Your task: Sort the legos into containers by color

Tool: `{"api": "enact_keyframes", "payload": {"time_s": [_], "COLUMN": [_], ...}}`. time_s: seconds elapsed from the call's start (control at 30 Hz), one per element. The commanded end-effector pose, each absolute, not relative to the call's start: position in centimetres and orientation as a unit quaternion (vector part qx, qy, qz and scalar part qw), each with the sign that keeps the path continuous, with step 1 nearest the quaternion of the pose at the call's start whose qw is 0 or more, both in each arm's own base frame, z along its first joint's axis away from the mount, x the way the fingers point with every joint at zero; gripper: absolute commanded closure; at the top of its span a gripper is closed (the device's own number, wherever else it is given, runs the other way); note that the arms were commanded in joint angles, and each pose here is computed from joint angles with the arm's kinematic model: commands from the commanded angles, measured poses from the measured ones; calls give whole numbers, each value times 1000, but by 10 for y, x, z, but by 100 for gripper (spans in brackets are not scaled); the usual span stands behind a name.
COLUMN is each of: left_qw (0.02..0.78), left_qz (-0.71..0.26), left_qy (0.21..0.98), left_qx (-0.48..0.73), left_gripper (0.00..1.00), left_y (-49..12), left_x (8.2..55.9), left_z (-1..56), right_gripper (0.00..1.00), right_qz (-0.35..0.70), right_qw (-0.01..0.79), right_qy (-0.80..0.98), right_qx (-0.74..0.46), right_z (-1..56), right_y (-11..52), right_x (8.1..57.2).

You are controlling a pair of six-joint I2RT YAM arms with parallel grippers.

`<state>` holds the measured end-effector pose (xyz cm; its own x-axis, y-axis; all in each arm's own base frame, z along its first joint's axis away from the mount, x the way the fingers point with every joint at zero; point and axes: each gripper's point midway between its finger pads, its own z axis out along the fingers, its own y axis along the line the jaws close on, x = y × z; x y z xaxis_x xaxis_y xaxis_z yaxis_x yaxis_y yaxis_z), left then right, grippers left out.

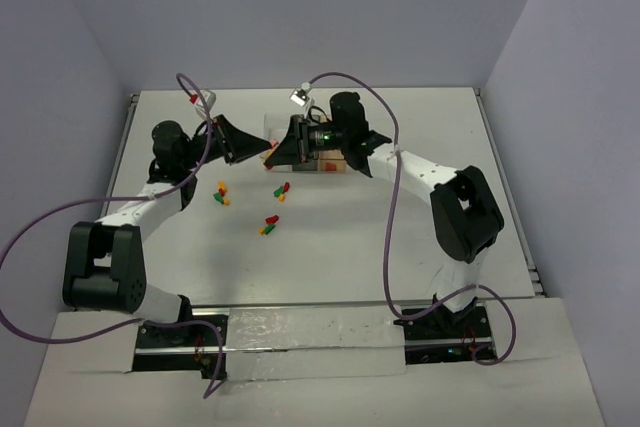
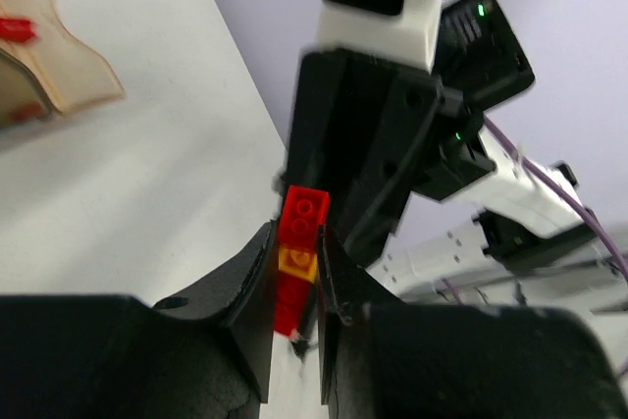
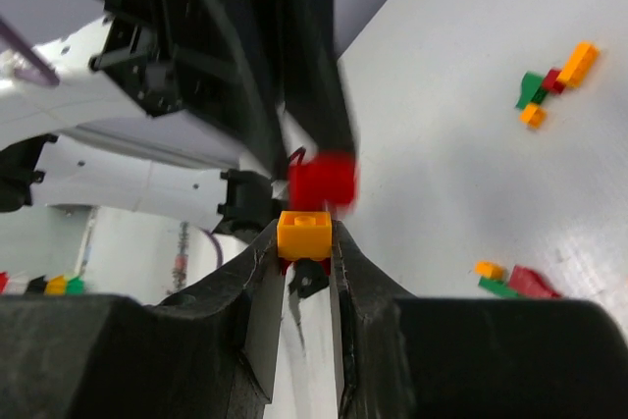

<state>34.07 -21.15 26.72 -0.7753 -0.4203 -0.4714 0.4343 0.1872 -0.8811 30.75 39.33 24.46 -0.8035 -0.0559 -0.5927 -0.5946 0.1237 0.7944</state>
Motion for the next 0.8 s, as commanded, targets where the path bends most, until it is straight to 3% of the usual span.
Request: {"api": "enact_keyframes", "payload": {"time_s": [0.0, 0.27, 0.57, 0.77], "left_qw": [426, 436, 478, 460], "left_qz": [-609, -587, -379, -351], "left_qy": [669, 682, 789, 808], "left_qx": [-10, -7, 71, 111], "left_gripper": [100, 100, 100, 100], "left_y": [-189, -186, -201, -236], "left_x": [375, 381, 419, 437], "left_z": [296, 289, 242, 222], "right_gripper": [100, 100, 100, 100], "right_qz": [631, 616, 543, 489], "right_qw": [212, 211, 263, 283], "right_qy": [701, 714, 763, 796], "right_qx": [-257, -257, -230, -214], "right_z": [263, 252, 237, 224], "right_y": [373, 359, 302, 255], "right_x": [287, 286, 323, 337]}}
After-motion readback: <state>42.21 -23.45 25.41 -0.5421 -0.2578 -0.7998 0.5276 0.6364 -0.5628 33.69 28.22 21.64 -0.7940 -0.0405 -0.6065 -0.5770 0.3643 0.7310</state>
